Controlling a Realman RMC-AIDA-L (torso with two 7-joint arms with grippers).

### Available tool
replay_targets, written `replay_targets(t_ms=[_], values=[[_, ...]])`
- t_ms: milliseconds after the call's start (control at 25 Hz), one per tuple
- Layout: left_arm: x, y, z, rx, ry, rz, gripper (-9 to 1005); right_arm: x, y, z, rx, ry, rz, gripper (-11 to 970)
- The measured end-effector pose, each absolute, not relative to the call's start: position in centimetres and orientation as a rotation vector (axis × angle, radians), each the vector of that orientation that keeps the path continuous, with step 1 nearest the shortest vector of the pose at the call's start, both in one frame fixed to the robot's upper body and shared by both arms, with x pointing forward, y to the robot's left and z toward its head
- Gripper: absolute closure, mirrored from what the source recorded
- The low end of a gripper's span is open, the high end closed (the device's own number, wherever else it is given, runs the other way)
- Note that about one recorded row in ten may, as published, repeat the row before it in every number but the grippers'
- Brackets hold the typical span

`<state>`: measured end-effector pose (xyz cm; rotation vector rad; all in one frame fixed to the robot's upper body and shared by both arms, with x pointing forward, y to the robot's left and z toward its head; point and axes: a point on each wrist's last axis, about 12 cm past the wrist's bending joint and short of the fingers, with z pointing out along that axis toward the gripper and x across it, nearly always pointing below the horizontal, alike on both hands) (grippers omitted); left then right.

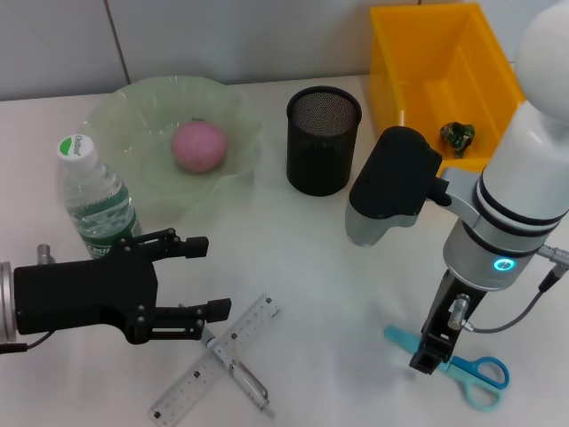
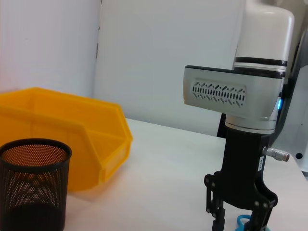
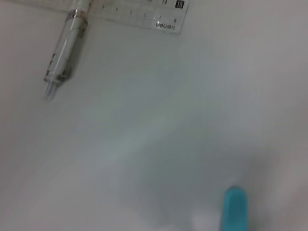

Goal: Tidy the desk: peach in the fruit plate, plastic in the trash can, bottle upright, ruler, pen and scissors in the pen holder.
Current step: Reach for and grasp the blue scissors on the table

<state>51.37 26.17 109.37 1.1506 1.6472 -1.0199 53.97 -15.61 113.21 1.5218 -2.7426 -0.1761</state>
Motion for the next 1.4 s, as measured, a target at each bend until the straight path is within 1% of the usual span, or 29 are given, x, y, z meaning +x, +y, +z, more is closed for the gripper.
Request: replay_targets(t_ms=[1240,1400], values=[[51.6,25.99,109.62,1.153,1.638,-1.024,123,54.07,-15.72,112.76,1.517,-2.753,-0.172,503],[51.61,25.99,109.63,1.153,1.635,-1.022,123,54.07,-15.72,112.77,1.518,-2.753,-0.172,568]])
